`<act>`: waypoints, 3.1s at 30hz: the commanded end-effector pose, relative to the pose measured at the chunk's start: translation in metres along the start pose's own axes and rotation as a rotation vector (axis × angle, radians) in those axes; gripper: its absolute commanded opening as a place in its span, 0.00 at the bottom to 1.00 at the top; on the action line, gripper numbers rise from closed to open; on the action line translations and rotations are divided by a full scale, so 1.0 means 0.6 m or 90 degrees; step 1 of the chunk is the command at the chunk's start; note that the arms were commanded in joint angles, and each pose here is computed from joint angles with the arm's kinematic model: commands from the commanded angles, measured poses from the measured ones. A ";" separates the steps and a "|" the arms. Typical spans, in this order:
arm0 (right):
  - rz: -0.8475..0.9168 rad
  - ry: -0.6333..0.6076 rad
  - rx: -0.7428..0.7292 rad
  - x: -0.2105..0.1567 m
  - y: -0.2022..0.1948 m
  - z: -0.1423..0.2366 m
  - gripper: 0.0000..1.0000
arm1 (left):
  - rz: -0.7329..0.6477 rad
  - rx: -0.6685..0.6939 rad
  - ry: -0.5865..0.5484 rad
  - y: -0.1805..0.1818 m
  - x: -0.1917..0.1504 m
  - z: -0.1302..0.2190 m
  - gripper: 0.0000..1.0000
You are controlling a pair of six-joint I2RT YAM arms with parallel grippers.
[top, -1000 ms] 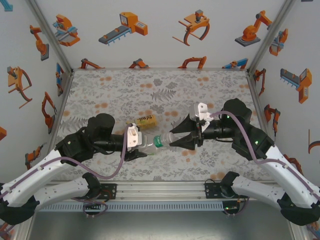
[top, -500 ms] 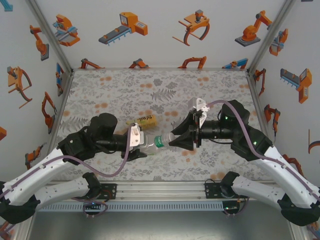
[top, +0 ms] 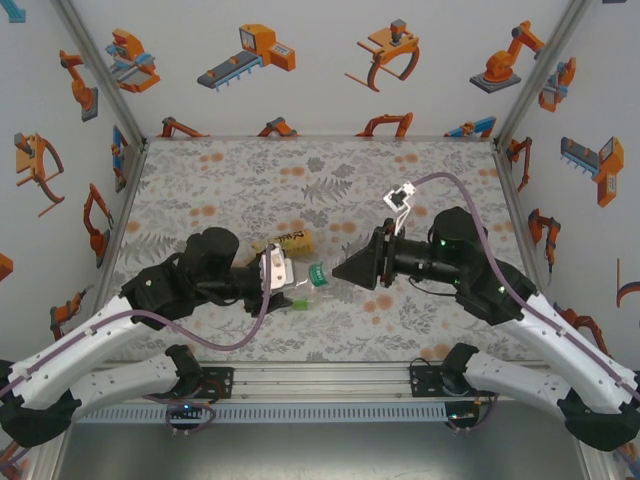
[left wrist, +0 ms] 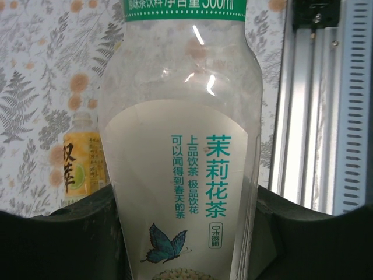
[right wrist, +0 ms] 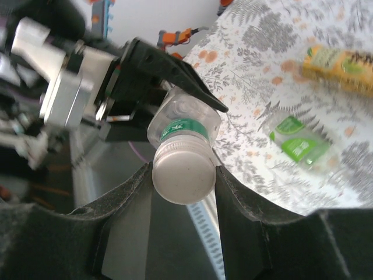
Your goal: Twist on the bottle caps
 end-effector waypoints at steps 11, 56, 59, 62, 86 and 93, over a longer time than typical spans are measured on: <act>-0.597 0.074 -0.140 -0.070 -0.071 -0.058 0.04 | -0.046 0.044 -0.069 0.024 0.050 -0.010 0.00; 0.639 -0.005 0.246 0.001 0.123 0.080 0.69 | 0.035 -0.168 -0.042 -0.049 0.006 -0.016 0.00; 0.653 0.021 0.256 -0.005 0.118 0.070 0.69 | 0.034 -0.174 -0.046 -0.049 0.012 -0.019 0.00; 0.650 0.050 0.251 -0.014 0.106 0.058 0.68 | 0.035 -0.172 -0.047 -0.047 0.013 -0.022 0.00; 0.618 0.082 0.214 -0.038 0.073 0.040 0.40 | 0.036 -0.164 -0.063 -0.047 0.021 -0.011 0.00; 0.450 0.066 0.115 -0.021 0.049 0.026 0.17 | 0.029 -0.124 -0.075 -0.037 0.025 -0.005 0.00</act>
Point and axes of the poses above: each hand's point on the last joint's axis, 136 mm out from that joint toward the fingers, its own z axis back along the fingers, its own y axis along the line the jaws close on, x = y × z, the point moved 5 cm from there along z, back along the fingers, and after that the axes turned 6 degrees about z, right-handed, at the moved point
